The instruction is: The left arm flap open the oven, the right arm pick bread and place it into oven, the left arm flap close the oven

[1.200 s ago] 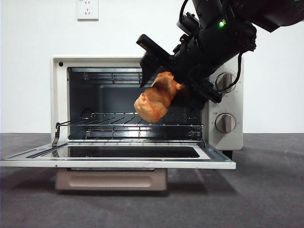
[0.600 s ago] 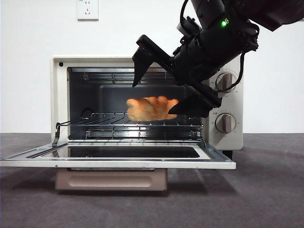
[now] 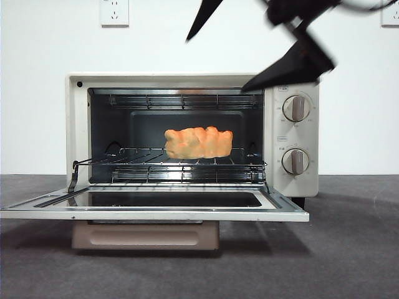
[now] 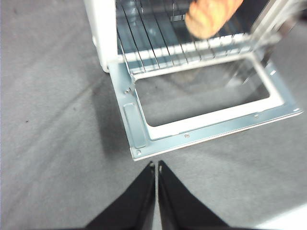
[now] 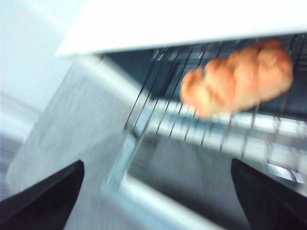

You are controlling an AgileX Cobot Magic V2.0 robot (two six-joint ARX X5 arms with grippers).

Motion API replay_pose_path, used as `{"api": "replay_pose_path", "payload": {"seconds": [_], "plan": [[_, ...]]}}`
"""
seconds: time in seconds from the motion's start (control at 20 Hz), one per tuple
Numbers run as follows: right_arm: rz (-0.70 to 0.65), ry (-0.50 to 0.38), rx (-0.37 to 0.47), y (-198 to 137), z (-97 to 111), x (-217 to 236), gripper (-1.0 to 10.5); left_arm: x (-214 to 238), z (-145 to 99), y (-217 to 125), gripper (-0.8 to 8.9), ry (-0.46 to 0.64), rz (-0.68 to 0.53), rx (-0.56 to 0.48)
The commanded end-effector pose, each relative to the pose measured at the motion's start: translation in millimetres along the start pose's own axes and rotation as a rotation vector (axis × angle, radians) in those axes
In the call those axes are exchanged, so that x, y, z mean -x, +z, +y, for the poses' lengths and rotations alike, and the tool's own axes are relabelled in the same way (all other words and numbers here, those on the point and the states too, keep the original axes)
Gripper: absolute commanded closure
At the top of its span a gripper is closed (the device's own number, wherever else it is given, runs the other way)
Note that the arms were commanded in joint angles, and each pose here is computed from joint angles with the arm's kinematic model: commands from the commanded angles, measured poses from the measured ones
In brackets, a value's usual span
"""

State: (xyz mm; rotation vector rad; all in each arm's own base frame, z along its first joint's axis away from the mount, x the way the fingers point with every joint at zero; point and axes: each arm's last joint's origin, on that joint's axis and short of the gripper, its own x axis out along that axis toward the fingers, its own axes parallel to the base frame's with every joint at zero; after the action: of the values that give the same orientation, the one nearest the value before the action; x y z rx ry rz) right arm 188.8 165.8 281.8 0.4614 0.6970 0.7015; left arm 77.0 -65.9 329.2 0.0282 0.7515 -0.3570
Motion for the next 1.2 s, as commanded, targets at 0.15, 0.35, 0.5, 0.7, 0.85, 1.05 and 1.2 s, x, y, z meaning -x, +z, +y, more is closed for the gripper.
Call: {"api": "replay_pose_path", "payload": {"seconds": [0.15, 0.35, 0.5, 0.7, 0.85, 1.05, 1.2], "plan": [[0.035, 0.040, 0.198, -7, 13, 61, 4.6, -34, -14, 28, 8.01, -0.142, 0.052, -0.050], [0.026, 0.055, 0.259, -21, 15, 116, 4.6, -71, 11, 48, 8.01, -0.233, 0.118, 0.064], [-0.002, 0.057, 0.282, -33, 13, 147, 4.6, -95, 50, 51, 8.01, -0.266, 0.131, 0.230], [-0.029, 0.072, 0.282, -43, 11, 170, 4.6, -126, 86, 23, 8.01, -0.304, 0.157, 0.425], [0.000, 0.057, 0.269, -47, 11, 178, 4.6, -144, 99, -11, 8.01, -0.287, 0.182, 0.535], [-0.007, 0.061, 0.272, -45, 12, 181, 4.6, -155, 105, -41, 8.01, -0.200, 0.235, 0.593], [-0.010, 0.062, 0.273, -45, 13, 181, 4.6, -163, 107, -49, 8.01, -0.181, 0.287, 0.621]]}}
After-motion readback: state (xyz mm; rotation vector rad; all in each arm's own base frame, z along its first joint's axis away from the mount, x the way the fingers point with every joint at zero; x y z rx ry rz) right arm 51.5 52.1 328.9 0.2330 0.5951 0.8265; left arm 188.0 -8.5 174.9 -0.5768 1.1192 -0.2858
